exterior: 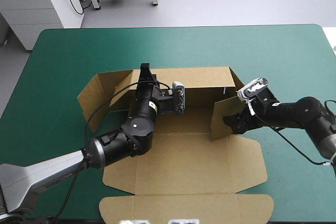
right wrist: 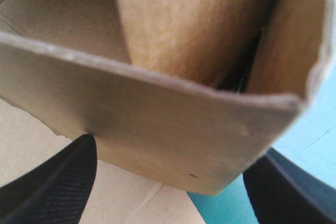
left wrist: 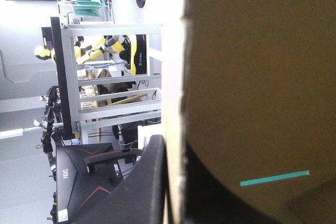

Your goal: Fold the box

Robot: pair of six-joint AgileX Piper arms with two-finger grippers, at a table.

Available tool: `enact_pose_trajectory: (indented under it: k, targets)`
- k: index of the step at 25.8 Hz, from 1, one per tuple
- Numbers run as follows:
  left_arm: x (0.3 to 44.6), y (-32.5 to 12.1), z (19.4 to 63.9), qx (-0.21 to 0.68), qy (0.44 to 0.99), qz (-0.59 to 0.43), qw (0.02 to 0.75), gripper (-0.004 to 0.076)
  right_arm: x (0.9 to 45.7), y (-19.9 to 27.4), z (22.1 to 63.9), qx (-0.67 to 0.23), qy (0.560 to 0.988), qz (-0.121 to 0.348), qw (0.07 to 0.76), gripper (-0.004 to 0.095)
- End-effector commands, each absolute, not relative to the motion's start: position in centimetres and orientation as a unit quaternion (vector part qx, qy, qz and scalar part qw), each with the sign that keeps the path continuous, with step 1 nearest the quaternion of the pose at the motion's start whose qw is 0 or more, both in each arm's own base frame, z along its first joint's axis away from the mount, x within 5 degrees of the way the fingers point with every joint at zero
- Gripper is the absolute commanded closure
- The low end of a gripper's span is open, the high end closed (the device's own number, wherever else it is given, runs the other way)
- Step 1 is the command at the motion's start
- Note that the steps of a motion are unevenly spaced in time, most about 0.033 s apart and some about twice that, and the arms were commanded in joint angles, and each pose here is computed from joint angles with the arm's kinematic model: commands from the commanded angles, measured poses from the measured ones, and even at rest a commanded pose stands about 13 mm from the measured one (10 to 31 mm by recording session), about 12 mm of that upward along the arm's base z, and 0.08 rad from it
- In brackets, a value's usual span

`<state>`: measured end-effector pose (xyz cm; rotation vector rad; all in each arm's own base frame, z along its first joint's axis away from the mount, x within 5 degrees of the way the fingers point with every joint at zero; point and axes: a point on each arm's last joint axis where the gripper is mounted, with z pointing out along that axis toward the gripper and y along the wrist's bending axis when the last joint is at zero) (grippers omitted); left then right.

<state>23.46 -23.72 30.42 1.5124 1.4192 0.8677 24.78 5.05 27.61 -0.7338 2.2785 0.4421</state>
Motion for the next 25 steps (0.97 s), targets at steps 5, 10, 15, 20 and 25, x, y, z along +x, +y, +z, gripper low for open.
enact_pose_trajectory:
  k: [5, 10, 15, 20, 25]
  targets:
    - [22.9, -23.5, 32.3, 0.59, 0.569, 0.341, 0.461, 0.0732, 24.5, 5.4, 28.9, -0.235, 0.856, 0.211, 0.409, 0.0184]
    - [22.9, -23.5, 32.3, 0.59, 0.569, 0.341, 0.461, 0.0732, 22.6, 4.7, 28.2, -0.187, 0.848, 0.184, 0.461, 0.0184]
    - [22.9, -23.8, 32.3, 0.596, 0.564, 0.33, 0.468, 0.0732, 22.0, 4.8, 27.8, -0.186, 0.838, 0.184, 0.479, 0.0184]
    - [22.8, -24.0, 32.3, 0.6, 0.559, 0.322, 0.473, 0.0732, 22.1, 6.9, 27.8, -0.211, 0.828, 0.164, 0.493, 0.0184]
    - [22.8, -23.9, 32.3, 0.6, 0.559, 0.322, 0.472, 0.0732, 22.7, 9.0, 27.6, -0.18, 0.824, 0.103, 0.526, 0.0184]
